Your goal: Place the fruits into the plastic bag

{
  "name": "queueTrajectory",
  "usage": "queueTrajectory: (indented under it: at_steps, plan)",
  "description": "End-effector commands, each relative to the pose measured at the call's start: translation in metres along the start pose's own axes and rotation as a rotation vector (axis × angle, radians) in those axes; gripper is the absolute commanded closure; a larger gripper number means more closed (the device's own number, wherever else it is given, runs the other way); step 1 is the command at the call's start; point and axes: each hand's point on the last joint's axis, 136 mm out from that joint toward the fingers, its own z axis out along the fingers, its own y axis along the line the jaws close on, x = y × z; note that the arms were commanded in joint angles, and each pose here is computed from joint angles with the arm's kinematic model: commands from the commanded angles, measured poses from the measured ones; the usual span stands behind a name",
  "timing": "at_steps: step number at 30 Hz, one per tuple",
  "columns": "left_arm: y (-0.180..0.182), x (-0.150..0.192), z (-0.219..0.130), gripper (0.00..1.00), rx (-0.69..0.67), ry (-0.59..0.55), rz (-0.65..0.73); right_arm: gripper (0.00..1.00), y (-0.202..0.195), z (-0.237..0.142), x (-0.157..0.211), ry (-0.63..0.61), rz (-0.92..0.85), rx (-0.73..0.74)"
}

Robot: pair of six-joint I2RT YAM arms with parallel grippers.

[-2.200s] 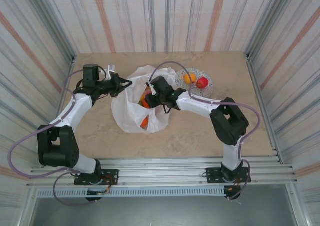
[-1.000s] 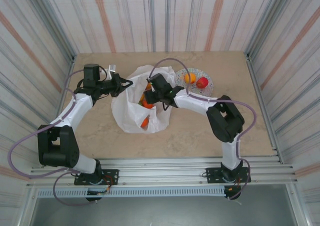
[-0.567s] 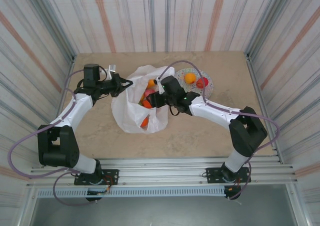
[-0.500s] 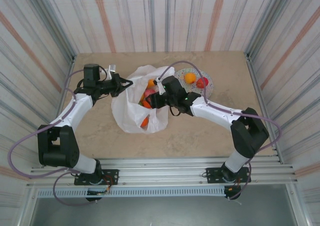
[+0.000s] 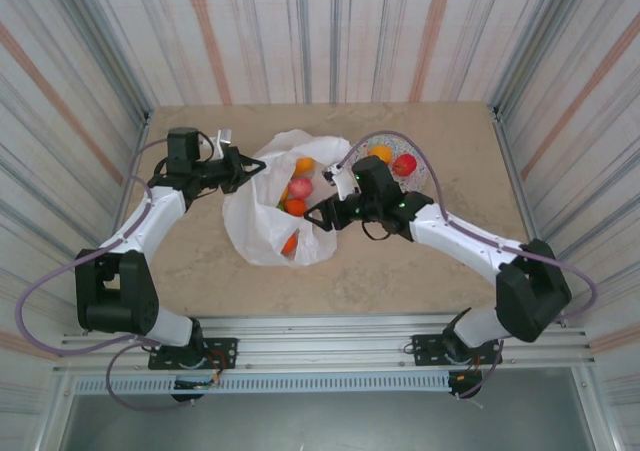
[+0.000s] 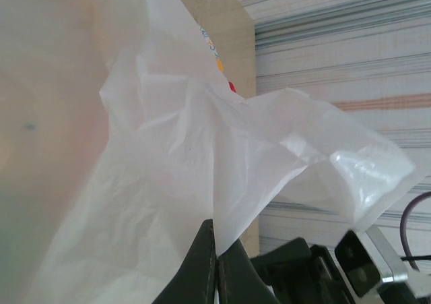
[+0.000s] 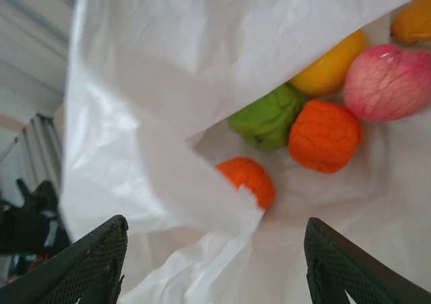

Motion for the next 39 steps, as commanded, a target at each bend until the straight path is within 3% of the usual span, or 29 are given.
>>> queueTrajectory:
  at_steps: [1,6,12,17,22,28,39]
  plan:
    - [0.002,0.003,0.0,1.0,0.01,0.012,-0.012,0.3,0.003,-0.03,0.005,0.005,-0.04,-0.026]
    - [0.003,0.003,0.001,1.0,0.01,0.013,-0.014,0.31,-0.037,-0.074,-0.014,-0.116,0.035,0.103]
    - [0.003,0.003,0.001,1.0,0.01,0.013,-0.017,0.26,-0.145,-0.135,-0.031,-0.266,0.254,0.565]
    - [0.003,0.004,0.001,1.0,0.013,0.014,-0.017,0.2,-0.218,-0.155,-0.026,-0.239,0.337,0.836]
    - [0.002,0.003,0.001,1.0,0.015,0.012,-0.016,0.16,-0.265,-0.141,-0.025,-0.19,0.443,0.884]
    - [0.001,0.003,0.0,1.0,0.017,0.011,-0.015,0.14,-0.312,-0.114,-0.021,-0.159,0.614,0.835]
    - [0.001,0.003,0.0,1.0,0.022,0.013,-0.019,0.12,-0.363,-0.076,-0.01,-0.083,0.759,0.814]
